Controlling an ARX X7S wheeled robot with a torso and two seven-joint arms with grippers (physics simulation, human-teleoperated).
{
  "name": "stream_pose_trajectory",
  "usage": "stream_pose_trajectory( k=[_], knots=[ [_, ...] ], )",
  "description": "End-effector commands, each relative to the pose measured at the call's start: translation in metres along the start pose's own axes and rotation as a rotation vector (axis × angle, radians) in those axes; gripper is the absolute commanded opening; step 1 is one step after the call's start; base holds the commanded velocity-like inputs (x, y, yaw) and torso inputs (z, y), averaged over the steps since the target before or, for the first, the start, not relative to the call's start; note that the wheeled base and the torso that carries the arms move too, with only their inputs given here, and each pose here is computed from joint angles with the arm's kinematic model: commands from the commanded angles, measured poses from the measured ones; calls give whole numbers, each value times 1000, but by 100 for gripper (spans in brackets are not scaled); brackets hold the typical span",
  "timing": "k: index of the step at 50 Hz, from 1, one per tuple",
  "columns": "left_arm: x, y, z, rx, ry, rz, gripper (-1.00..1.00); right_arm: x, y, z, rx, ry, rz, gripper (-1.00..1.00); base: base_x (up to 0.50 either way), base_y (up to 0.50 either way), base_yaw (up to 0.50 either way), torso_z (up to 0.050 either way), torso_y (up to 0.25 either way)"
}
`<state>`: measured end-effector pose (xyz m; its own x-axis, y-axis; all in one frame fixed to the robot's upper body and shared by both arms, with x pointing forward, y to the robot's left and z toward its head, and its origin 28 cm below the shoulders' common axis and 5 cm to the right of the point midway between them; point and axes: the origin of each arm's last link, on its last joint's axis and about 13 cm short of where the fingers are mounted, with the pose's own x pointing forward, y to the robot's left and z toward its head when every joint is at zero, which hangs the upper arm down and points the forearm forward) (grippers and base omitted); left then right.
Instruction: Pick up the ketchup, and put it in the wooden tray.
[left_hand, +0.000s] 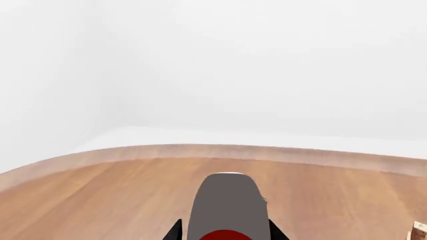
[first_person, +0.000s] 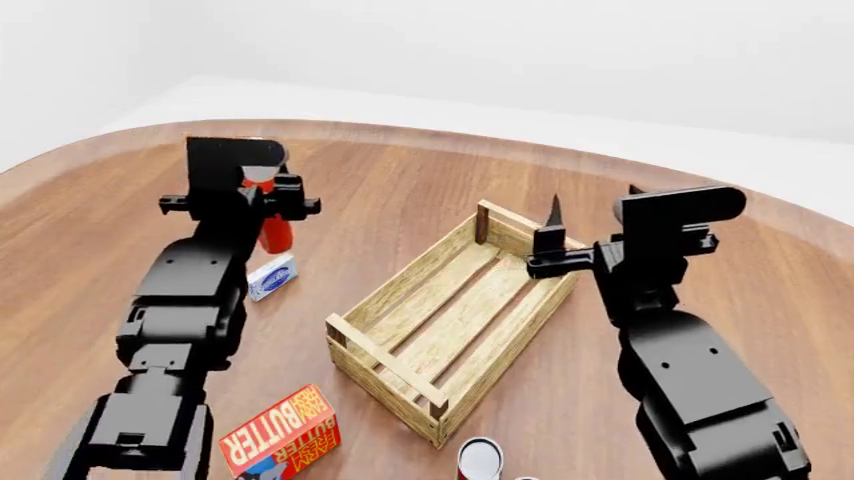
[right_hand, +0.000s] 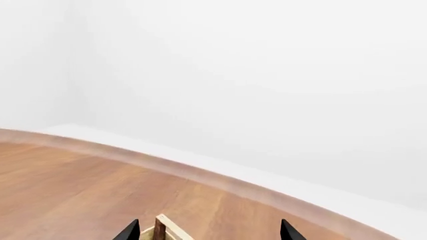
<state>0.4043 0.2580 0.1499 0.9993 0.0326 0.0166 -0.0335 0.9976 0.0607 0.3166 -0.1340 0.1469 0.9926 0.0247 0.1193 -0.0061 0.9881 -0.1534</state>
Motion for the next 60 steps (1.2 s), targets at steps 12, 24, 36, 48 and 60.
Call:
stream_pose_trajectory(
  k=[12,24,36,48,60],
  knots=[
    [26,-75,36,-30,-61,-282,-100,-19,-25,-2,8,21,-118,100,0,0,0,0,0],
    [20,-96,31,-45,-12,-353,-100,-27,-40,-9,19,42,-176,100,0,0,0,0,1],
    [14,-110,26,-43,26,-409,-100,-46,-52,-15,25,58,-219,100,0,0,0,0,-42],
    [12,-118,28,-56,39,-426,-100,-53,-56,-16,25,67,-238,100,-1,0,0,0,-182],
    [13,-122,41,-75,17,-437,-100,-58,-57,-16,28,69,-252,100,-1,0,0,0,-186]
  ],
)
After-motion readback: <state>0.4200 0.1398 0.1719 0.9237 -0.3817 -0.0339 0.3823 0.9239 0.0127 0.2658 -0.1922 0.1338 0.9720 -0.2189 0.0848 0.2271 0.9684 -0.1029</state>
